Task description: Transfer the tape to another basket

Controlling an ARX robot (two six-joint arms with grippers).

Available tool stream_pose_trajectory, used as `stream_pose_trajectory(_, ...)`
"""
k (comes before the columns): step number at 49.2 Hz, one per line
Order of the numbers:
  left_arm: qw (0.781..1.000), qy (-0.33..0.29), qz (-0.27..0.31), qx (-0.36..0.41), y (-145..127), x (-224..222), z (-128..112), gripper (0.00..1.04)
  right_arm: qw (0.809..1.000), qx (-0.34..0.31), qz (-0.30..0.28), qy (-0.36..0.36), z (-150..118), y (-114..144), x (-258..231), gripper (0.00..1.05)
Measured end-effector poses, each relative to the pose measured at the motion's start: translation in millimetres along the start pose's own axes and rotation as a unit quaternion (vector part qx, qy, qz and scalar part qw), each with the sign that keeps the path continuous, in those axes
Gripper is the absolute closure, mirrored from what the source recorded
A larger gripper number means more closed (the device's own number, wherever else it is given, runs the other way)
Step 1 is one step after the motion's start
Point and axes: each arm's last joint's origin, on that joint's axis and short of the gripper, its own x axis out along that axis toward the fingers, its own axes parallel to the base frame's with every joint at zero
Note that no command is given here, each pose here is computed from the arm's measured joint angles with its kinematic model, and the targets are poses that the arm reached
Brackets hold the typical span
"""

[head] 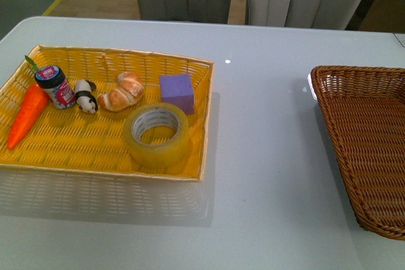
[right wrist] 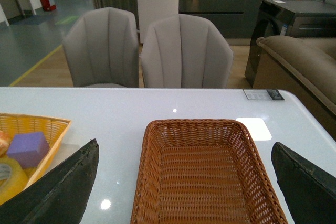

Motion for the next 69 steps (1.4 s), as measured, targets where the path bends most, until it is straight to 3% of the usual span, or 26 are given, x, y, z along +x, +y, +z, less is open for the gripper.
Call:
stream_pose_trajectory(47,1.000,0.000,0.000,0.000,0,0,0,0.09,1.000,0.001,0.002,0.002,0,0,0,0.09)
stream_pose_trajectory(49,1.000,0.000,0.000,0.000,0,0,0,0.09,0.996,0.012,0.030,0.088,-1,-1,1,0.09)
stream_pose_trajectory(52,1.000,0.000,0.000,0.000,0,0,0,0.09,0.968,0.039,0.029,0.247,-2,-11,9,0.09)
stream_pose_trajectory(54,1.000,0.000,0.000,0.000,0,0,0,0.09,0.959,0.050,0.010,0.280,-3,-22,19,0.09)
stream_pose_trajectory(63,1.000,0.000,0.000,0.000,0,0,0,0.09,0.960,0.008,-0.038,0.277,3,-76,82,0.09)
stream_pose_trajectory(69,1.000,0.000,0.000,0.000,0,0,0,0.09,0.955,-0.028,-0.045,0.292,-11,-108,141,0.09)
